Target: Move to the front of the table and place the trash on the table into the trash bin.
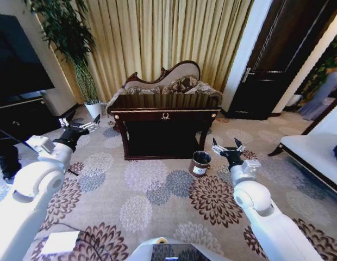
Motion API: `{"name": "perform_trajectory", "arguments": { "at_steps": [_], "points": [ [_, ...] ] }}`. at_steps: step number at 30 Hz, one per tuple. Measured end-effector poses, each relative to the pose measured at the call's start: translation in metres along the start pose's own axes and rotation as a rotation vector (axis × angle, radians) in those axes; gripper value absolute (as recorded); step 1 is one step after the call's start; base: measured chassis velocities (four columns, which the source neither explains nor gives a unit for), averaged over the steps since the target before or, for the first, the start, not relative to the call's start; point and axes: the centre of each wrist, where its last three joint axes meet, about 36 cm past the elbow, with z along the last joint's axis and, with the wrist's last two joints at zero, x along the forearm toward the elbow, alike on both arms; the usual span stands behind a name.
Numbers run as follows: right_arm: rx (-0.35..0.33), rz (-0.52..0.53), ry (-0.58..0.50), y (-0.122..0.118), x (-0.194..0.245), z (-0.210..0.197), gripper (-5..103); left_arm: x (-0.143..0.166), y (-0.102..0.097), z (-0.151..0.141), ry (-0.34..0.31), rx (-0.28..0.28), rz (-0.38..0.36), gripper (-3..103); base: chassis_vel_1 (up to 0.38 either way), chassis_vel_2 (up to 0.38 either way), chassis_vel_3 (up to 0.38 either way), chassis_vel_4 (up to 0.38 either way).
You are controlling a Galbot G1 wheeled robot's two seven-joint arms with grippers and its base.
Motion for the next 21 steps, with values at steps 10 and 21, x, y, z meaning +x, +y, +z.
{"name": "perform_trajectory", "arguments": {
  "at_steps": [10,21],
  "points": [
    [-0.002,0.003,-0.005,0.000,0.000,0.003,100,0.001,-0.002,0.002,0.001,0.010,-0.003,100,0.016,-0.006,-0.022,0.001],
    [-0.020,-0.003,-0.016,0.005,0.012,-0.007,100,0.011,-0.010,-0.003,-0.004,0.043,-0.021,100,0.000,0.000,0.000,0.000]
  ]
}}
